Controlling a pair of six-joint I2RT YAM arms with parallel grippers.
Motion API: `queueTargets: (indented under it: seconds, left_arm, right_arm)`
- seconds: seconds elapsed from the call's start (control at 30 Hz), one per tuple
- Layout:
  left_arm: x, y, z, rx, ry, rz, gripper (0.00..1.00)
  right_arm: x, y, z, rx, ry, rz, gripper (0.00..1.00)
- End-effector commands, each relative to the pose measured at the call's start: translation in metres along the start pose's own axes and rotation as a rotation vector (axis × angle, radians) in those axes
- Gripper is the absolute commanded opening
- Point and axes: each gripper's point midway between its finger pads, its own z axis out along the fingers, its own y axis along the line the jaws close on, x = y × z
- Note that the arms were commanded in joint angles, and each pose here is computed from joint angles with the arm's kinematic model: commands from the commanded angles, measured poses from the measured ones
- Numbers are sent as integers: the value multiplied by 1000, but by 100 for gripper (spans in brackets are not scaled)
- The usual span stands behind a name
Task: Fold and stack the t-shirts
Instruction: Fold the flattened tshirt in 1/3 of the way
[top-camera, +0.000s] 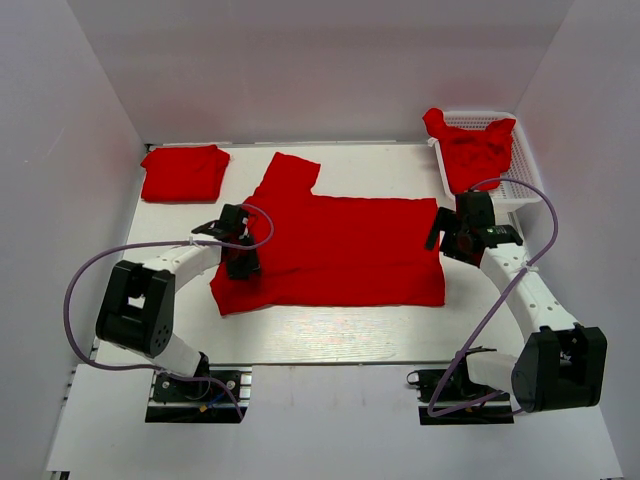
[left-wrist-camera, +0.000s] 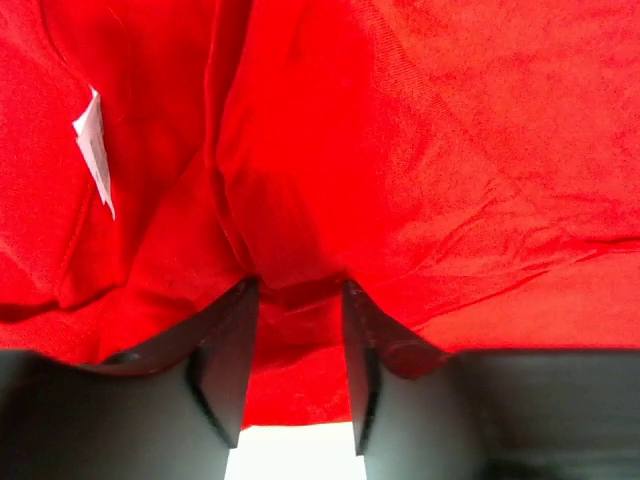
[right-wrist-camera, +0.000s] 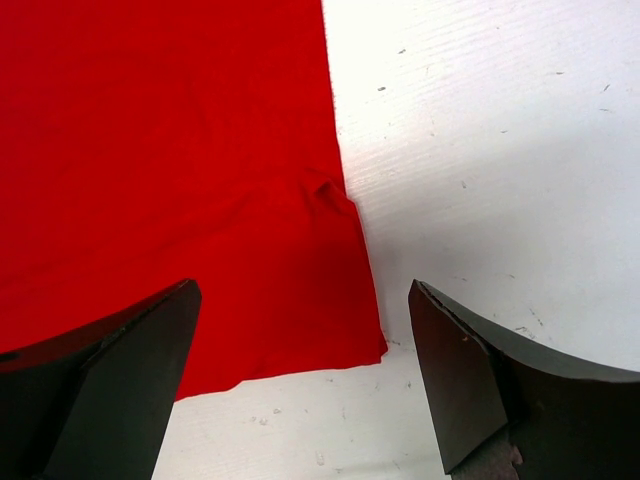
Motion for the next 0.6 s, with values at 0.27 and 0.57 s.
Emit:
queueTargets:
  seconds: [0.27, 0.57]
  left_arm:
    - [-19, -15, -13, 16, -57, 1, 1]
    - [-43, -34, -24, 69, -102, 11, 0]
  right_arm:
    - [2, -7, 3, 26, -11, -17, 90]
    - [1, -6, 5, 24, -14, -21, 90]
